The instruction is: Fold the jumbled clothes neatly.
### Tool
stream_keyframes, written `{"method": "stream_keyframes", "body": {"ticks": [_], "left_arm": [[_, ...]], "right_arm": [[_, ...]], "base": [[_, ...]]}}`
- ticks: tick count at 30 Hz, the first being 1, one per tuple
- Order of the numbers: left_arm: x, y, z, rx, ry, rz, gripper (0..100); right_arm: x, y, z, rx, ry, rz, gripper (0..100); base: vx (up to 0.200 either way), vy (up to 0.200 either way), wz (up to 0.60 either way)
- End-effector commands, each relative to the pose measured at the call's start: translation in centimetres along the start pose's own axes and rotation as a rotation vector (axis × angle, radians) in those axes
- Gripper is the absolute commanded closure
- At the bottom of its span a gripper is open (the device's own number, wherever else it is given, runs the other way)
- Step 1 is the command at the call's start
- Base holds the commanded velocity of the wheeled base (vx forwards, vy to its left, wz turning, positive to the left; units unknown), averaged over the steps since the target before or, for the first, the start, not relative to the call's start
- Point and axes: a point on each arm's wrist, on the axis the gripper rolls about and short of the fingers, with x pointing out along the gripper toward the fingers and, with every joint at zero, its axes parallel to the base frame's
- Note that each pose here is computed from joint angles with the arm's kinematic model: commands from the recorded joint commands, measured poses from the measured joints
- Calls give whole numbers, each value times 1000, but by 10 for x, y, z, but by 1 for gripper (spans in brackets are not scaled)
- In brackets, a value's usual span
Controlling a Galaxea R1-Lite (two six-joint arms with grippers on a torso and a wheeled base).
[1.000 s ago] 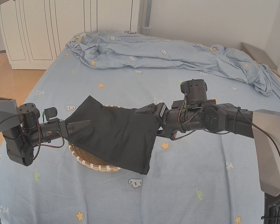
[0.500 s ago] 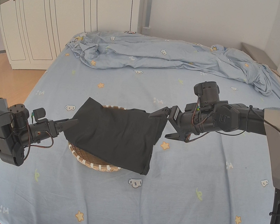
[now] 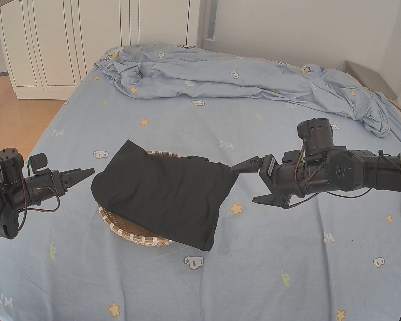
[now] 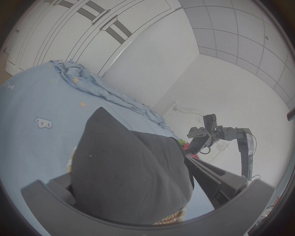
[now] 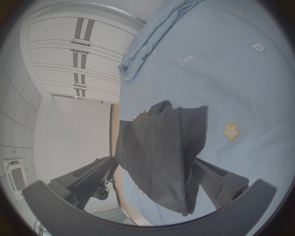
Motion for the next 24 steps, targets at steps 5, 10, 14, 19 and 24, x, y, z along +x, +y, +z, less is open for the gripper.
{"method": "stream_keyframes", "body": {"ticks": [5, 10, 14, 19, 24], "left_arm": [[-38, -46, 23, 43, -27, -46, 0], [-58, -76, 21, 44, 0, -101, 0], [-78, -106, 15, 47, 17, -137, 0], [-103, -141, 1, 44, 36, -168, 0], [-122, -170, 0, 97, 22, -230, 0]], "right_arm": [[-62, 11, -20, -52, -146, 13, 0], [-102, 16, -38, -62, -189, 27, 0], [-141, 18, -57, -65, -237, 32, 0], [-188, 21, -85, -86, -332, 18, 0], [-226, 23, -122, -108, -409, 22, 0]], "base": [[0, 0, 0], [0, 0, 0], [0, 0, 0], [0, 0, 0], [0, 0, 0]]}}
